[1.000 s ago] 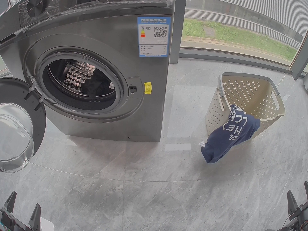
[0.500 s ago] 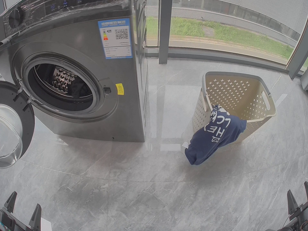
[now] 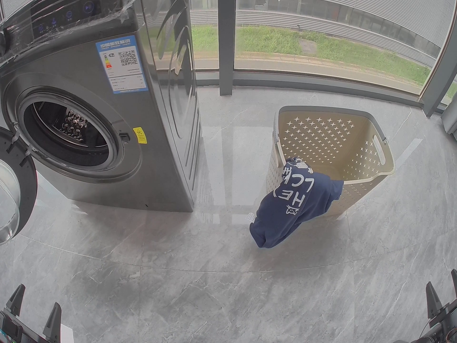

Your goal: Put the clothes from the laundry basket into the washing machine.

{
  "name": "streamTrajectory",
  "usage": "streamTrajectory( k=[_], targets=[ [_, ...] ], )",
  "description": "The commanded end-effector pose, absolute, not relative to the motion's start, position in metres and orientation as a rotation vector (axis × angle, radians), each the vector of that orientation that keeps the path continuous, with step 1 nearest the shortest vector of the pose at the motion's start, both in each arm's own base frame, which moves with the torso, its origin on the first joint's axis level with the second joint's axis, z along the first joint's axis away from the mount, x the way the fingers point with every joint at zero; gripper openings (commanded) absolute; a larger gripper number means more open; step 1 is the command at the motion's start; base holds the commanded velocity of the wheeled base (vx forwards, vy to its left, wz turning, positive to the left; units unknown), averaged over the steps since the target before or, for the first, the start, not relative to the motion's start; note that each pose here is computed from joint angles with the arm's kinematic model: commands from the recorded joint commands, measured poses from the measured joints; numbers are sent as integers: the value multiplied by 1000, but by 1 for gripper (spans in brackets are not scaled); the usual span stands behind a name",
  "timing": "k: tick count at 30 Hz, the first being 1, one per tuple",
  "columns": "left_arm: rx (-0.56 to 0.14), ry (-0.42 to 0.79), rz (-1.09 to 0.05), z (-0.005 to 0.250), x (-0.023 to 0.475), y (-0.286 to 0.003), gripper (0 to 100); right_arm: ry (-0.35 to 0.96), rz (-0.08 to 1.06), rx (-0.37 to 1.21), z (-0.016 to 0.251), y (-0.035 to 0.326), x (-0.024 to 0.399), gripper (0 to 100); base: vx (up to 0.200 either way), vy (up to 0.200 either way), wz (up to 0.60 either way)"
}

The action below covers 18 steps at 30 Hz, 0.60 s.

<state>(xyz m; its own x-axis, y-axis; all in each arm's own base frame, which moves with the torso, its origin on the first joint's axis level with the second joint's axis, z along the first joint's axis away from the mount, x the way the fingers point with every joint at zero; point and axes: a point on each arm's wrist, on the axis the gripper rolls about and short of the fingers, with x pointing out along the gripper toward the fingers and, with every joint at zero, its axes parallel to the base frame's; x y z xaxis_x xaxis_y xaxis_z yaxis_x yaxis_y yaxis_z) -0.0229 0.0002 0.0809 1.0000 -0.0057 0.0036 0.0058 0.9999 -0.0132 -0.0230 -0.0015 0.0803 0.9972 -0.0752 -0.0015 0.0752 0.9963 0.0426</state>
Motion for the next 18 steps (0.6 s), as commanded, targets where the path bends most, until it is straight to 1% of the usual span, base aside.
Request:
streamTrajectory(
  k=[1, 7, 18],
  targets=[
    [-14, 3, -5, 76, -22, 0, 100, -8, -75, 43, 78, -1, -24, 100, 0, -200, 0],
    [-14, 3, -6, 76, -22, 0, 100, -8, -73, 43, 78, -2, -24, 100, 0, -200, 0],
    [-15, 3, -6, 76, -22, 0, 100, -8, -75, 42, 78, -1, -24, 100, 0, 0, 0]
  ],
)
